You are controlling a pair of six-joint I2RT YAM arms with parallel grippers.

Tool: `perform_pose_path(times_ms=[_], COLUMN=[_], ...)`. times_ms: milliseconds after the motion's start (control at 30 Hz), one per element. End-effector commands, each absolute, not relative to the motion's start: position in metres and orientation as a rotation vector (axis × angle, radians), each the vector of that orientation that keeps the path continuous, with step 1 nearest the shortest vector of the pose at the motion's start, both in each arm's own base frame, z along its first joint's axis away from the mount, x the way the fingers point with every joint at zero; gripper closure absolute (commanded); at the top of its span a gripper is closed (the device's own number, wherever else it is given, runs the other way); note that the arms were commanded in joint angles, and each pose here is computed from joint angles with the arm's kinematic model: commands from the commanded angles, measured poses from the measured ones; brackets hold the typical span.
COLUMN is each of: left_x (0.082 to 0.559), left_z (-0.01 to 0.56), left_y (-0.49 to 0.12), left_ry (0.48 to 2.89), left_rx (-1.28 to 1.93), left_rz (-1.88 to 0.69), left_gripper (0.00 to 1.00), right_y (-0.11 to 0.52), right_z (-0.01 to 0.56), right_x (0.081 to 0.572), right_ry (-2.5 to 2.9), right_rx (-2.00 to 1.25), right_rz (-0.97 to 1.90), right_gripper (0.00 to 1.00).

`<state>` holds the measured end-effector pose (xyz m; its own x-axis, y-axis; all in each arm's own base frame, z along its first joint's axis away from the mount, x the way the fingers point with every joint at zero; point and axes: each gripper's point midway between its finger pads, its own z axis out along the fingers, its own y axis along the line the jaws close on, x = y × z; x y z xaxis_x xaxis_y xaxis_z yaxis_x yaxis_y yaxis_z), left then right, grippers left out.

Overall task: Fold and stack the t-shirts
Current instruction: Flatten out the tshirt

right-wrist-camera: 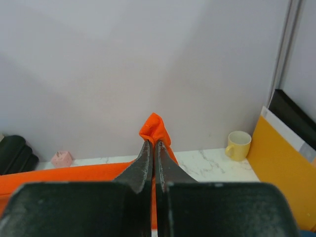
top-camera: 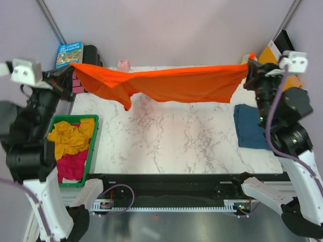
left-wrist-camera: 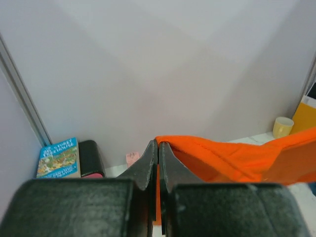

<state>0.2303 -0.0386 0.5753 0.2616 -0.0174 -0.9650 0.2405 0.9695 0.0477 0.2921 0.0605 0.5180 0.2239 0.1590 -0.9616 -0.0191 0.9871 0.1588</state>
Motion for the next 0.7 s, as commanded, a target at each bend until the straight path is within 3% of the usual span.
perform_pose_path(times_ms=[0,133,267,467,567,667], left_x=[0.164,0.15,0.169,0.257,0.313,0.371], left_z=[0.607,0.62,0.62,0.584,0.535,0.426], left_y=[-0.029,-0.022,-0.018,-0.021,-0.027,-0.031], left_ry=[1.163,1.128,1.146,1.302,1.434,1.656], left_rx=[0.168,0.154,0.149,0.187,0.247,0.282], left_rz=[-0.066,-0.008,-0.001,-0.073,-0.151,-0.248], left_gripper=[0.98,0.98,0.98,0.98,0.98,0.98], right_y=[0.026,0.023,0.029,0.046,0.055,0.056], right_z=[0.549,0.552,0.537,0.488,0.444,0.357], right_x=[0.248,0.244,0.263,0.317,0.35,0.383], right_ry=[1.277,1.268,1.293,1.389,1.461,1.595], right_rx=[0.151,0.157,0.166,0.163,0.163,0.197], right_rz=[0.059,0.053,0.035,-0.038,-0.029,-0.023], right_gripper=[1.0,1.0,1.0,1.0,1.0,1.0])
